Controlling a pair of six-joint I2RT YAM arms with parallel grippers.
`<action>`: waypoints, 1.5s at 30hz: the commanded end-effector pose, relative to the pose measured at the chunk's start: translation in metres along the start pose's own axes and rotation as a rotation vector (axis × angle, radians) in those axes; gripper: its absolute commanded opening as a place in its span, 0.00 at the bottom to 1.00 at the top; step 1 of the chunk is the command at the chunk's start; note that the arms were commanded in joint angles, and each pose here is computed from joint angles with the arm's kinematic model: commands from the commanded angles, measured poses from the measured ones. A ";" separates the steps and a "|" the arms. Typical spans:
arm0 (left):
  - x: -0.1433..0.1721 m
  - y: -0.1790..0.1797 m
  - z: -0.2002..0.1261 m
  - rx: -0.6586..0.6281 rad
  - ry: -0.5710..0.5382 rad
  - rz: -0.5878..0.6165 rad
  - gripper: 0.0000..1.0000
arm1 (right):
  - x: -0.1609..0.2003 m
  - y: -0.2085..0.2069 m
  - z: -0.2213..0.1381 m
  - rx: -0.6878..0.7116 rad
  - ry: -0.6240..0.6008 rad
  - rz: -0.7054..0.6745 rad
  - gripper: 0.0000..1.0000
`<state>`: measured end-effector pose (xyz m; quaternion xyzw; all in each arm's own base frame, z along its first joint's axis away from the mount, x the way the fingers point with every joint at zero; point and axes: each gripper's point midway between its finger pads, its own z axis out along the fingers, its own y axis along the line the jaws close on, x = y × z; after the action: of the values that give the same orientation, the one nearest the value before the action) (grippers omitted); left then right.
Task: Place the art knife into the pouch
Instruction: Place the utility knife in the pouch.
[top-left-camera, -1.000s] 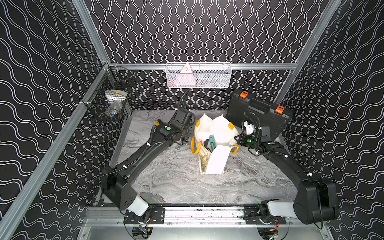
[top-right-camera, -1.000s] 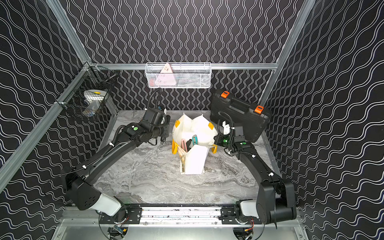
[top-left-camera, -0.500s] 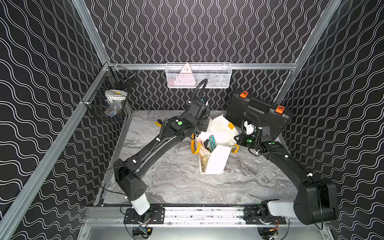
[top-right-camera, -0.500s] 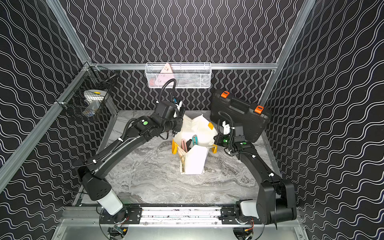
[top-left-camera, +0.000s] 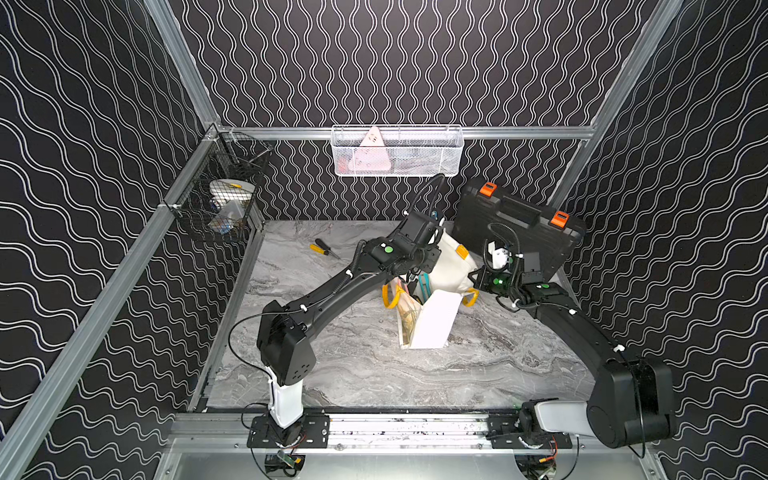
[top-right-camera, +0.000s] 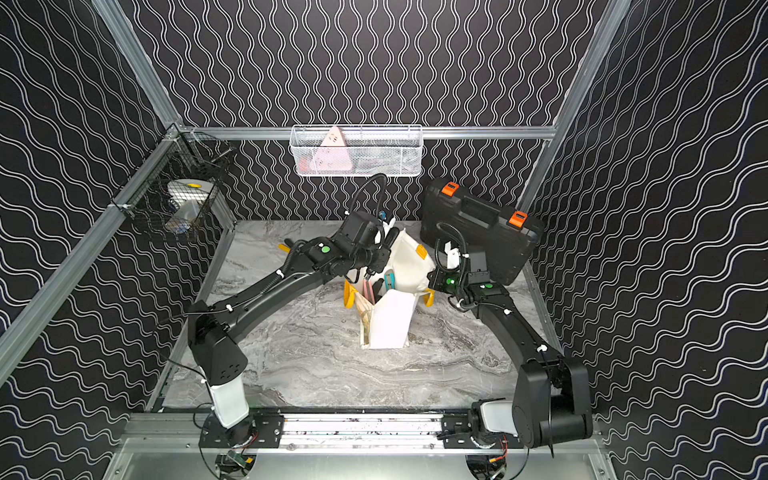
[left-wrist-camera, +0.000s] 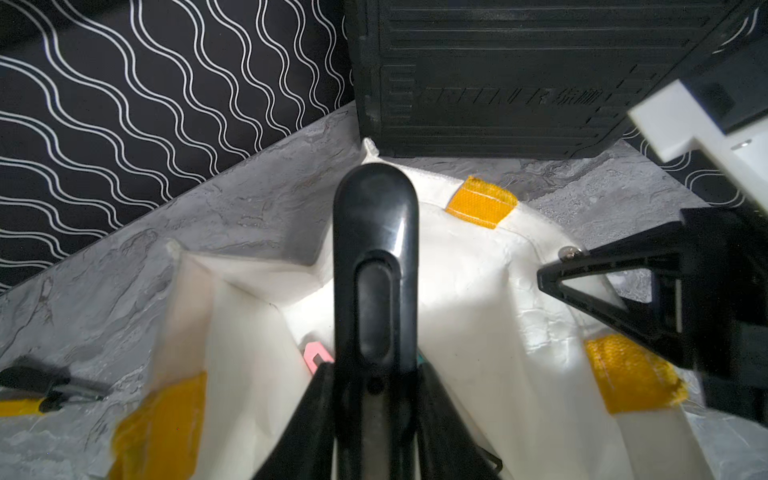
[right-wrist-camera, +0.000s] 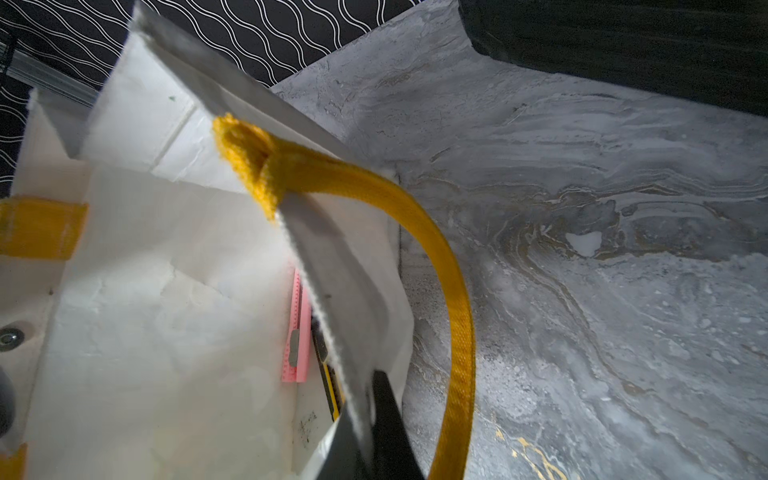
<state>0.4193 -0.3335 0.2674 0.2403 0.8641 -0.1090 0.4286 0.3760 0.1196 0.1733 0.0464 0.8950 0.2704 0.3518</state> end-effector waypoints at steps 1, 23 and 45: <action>-0.007 -0.015 0.012 0.065 -0.061 0.041 0.28 | -0.003 0.003 -0.001 -0.007 -0.010 -0.003 0.00; 0.045 -0.039 0.078 0.149 0.073 0.133 0.27 | 0.000 -0.001 0.003 0.000 -0.002 0.000 0.00; 0.104 -0.036 0.102 0.137 0.191 0.118 0.25 | 0.002 -0.001 0.003 -0.001 0.003 -0.001 0.00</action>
<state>0.4187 -0.3704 0.1203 0.3318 0.8774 -0.1125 0.3278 0.3765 0.1194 0.1689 0.0472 0.8959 0.2695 0.3500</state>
